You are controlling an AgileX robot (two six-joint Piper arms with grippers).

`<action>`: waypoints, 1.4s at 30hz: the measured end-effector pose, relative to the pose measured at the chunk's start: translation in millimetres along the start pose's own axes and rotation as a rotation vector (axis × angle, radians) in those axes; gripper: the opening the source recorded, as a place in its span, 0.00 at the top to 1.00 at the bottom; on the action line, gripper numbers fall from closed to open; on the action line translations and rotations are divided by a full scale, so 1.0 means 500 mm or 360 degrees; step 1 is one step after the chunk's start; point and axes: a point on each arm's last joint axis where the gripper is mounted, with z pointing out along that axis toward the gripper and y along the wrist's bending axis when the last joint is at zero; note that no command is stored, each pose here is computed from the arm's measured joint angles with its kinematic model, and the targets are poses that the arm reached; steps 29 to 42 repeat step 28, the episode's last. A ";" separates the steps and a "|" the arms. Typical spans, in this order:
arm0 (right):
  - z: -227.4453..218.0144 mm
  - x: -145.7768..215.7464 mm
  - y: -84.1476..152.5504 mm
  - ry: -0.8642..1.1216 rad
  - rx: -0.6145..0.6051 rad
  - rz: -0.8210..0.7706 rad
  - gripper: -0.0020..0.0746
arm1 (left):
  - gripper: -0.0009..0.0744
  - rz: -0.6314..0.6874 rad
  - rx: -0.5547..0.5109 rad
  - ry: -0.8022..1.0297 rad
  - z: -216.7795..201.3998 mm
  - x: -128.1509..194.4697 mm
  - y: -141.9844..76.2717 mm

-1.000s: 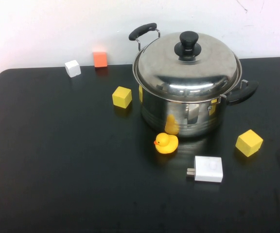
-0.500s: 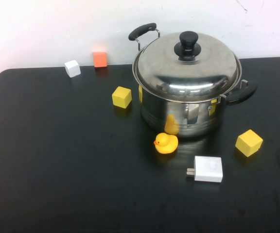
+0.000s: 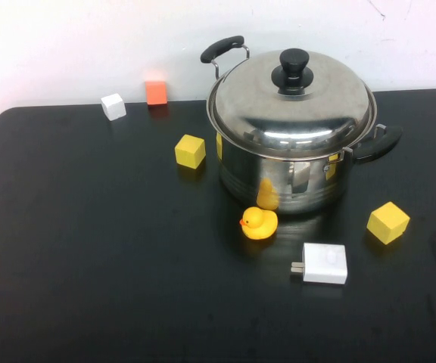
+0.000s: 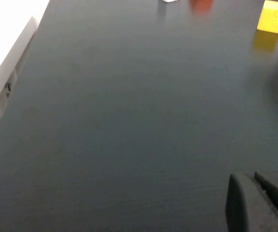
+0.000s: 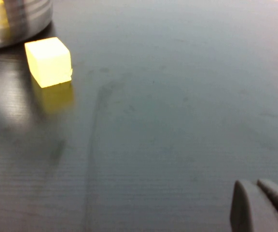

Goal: Cover the pot

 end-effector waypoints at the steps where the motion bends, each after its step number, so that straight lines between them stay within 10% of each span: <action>1: 0.000 0.000 0.000 0.0000 0.0000 0.0000 0.98 | 0.99 0.0013 0.0000 0.0000 0.000 0.000 0.000; 42: 0.000 0.000 0.000 0.0000 0.0000 0.0000 0.98 | 0.99 0.0033 -0.0030 -0.0003 0.000 0.000 0.002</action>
